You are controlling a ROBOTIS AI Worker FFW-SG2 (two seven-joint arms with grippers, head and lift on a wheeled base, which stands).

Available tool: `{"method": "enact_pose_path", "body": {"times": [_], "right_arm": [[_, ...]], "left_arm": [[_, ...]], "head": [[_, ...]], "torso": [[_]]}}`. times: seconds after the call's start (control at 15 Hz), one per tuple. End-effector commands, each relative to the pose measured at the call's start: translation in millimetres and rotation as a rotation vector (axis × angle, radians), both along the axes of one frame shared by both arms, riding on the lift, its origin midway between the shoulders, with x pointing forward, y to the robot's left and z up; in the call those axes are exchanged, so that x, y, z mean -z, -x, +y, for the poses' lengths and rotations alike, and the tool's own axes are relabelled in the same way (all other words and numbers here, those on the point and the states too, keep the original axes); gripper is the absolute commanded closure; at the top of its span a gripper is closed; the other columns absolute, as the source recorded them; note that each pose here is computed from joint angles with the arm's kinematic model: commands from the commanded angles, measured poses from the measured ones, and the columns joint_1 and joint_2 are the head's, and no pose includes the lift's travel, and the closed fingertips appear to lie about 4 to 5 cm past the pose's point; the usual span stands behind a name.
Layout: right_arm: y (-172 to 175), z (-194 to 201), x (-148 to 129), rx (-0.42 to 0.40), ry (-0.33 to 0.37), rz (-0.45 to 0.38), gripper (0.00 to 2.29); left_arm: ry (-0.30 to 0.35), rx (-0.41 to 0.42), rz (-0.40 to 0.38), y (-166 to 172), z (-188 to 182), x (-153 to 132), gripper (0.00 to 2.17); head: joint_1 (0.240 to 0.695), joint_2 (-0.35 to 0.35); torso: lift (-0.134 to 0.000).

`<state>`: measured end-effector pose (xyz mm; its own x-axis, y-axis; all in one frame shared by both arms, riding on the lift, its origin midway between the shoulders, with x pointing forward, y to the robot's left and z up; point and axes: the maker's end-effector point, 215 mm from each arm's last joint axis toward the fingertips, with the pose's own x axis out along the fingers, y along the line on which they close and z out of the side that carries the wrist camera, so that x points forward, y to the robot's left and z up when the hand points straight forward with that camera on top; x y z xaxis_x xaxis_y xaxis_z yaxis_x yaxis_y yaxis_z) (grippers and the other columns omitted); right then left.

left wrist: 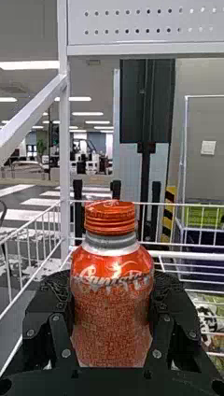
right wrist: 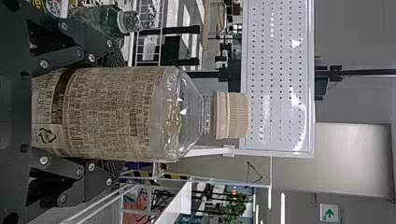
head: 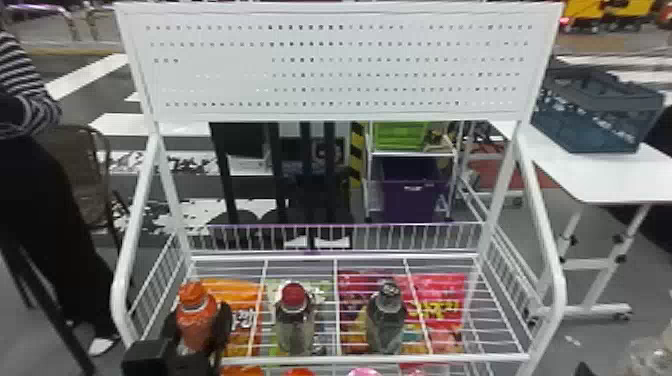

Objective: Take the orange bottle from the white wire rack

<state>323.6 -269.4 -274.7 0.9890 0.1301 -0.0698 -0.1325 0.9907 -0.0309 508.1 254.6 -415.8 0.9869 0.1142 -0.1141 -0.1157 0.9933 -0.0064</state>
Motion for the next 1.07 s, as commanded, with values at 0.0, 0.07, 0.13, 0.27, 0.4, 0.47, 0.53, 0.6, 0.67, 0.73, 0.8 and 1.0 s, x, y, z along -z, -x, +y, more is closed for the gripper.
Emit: {"method": "enact_pose_path", "body": {"times": [0.0,0.07,0.13,0.27,0.4,0.47,0.53,0.6,0.67,0.73,0.8,1.0], "right_arm": [[-0.7,1.0,-1.4,-0.001,0.0,-0.001,1.03],[-1.1,0.9,-0.9,-0.001,0.001,0.001,1.03],[-1.1,1.5,-0.8,-0.002,0.0,0.001,1.03],[-1.6,2.3,-1.3,-0.003,-0.003,0.001,1.03],[-2.8,2.8,-1.8,-0.003,-0.003,-0.002,1.03],[-2.7,3.2,-0.9,-0.004,-0.003,0.0,1.03],[-3.2,3.8,-1.2,-0.005,-0.003,-0.002,1.03],[-3.2,4.5,-1.2,-0.006,-0.004,-0.002,1.03],[-3.2,4.5,-1.3,-0.006,-0.005,-0.002,1.03],[-3.2,4.5,-1.5,-0.006,-0.008,-0.002,1.03],[-3.2,4.4,-1.6,-0.006,-0.01,-0.004,1.03],[-3.2,5.1,-1.6,-0.006,-0.011,-0.004,1.03]], "left_arm": [[0.007,0.023,0.023,19.3,-12.7,-22.9,2.1],[-0.003,0.019,0.034,28.6,-6.6,-32.8,2.1],[-0.012,0.025,0.055,39.1,-5.9,-41.1,2.1],[-0.016,0.029,0.059,62.0,-4.1,-65.3,2.1],[-0.014,0.033,0.027,84.9,-0.8,-95.7,2.09],[-0.015,0.033,0.011,92.7,-0.5,-109.0,2.09],[-0.018,0.03,-0.004,101.9,4.2,-123.3,2.1],[-0.019,0.033,-0.007,111.7,5.1,-132.6,2.09],[-0.016,0.036,-0.006,119.5,4.2,-139.0,2.09],[-0.016,0.038,0.003,129.2,4.0,-141.3,2.09],[-0.016,0.034,0.01,137.2,5.9,-143.2,2.09],[-0.018,0.025,0.041,155.3,10.0,-139.8,2.09]], "head": [[0.499,0.0],[0.499,0.0],[0.499,0.0],[0.499,0.0],[0.499,0.0],[0.499,0.0],[0.499,0.0],[0.499,0.0],[0.499,0.0],[0.499,0.0],[0.499,0.0],[0.499,0.0]], "torso": [[0.0],[0.0],[0.0],[0.0],[0.0],[0.0],[0.0],[0.0],[0.0],[0.0],[0.0],[0.0]]}}
